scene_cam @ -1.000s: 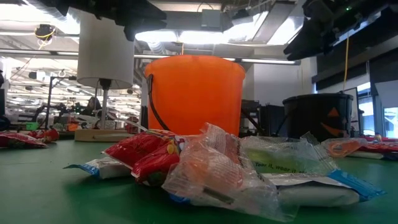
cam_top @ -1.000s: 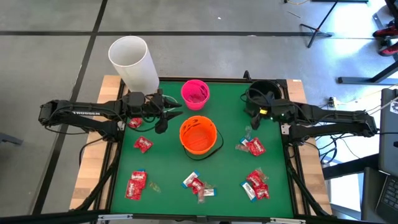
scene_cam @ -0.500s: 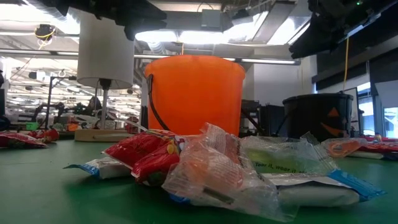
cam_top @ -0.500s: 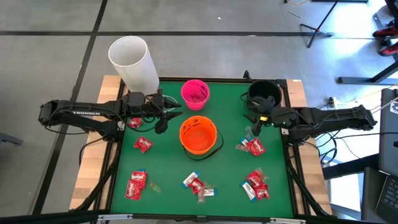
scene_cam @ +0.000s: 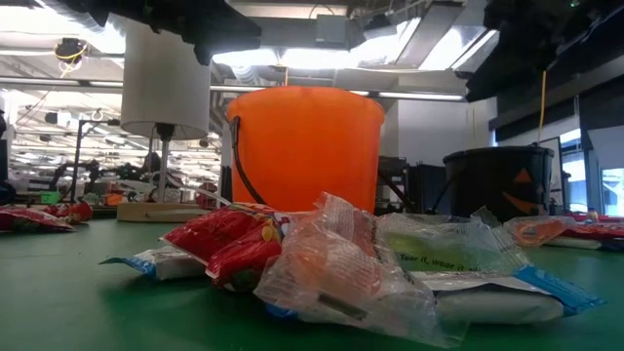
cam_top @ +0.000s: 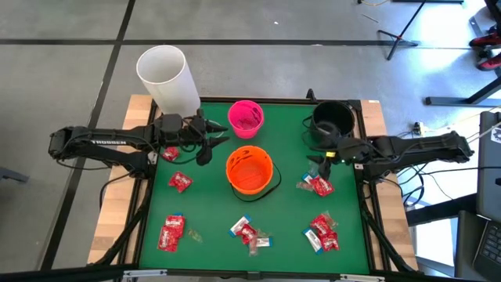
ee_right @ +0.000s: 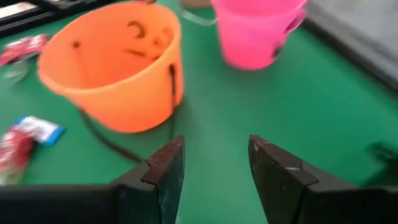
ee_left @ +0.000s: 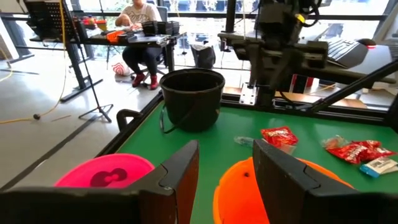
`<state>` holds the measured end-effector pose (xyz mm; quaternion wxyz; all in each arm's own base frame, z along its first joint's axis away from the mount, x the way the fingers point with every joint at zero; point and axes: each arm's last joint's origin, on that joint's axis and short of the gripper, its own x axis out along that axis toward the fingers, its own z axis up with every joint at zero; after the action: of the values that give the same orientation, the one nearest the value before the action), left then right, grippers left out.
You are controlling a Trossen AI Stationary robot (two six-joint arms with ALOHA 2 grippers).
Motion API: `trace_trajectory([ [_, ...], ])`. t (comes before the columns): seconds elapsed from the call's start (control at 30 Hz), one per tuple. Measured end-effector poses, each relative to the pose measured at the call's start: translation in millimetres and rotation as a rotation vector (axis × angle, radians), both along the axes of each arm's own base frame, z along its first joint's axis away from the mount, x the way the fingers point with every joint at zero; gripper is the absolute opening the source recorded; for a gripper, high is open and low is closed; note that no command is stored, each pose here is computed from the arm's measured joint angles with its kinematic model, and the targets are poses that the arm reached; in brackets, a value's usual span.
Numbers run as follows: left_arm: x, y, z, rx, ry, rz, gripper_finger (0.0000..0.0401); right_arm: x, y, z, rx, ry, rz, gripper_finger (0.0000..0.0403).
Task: Sort candy
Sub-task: Put the red candy into the orange bucket
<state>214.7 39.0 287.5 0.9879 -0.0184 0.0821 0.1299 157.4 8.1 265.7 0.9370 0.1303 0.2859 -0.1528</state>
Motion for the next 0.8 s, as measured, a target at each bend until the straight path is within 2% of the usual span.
trace_trajectory([
  [0.17, -0.3, 1.9, -0.1, -0.009, -0.002, 0.009, 0.0141, 8.5, 5.6, -7.7, 0.073, 0.049, 0.054, 0.0174],
  [0.33, -0.3, 1.7, -0.3, -0.026, -0.004, 0.006, 0.0141, 15.1, 20.0, -19.3, 0.079, 0.138, 0.112, 0.0174],
  [0.63, -0.3, 1.7, -0.4, -0.038, -0.006, 0.007, 0.0141, 15.0, 31.9, -43.8, 0.165, 0.369, 0.067, 0.0175],
  [0.8, -0.3, 1.7, -0.4, -0.038, -0.006, 0.007, 0.0141, 25.4, 36.5, -61.4, 0.237, 0.487, 0.055, 0.0197],
])
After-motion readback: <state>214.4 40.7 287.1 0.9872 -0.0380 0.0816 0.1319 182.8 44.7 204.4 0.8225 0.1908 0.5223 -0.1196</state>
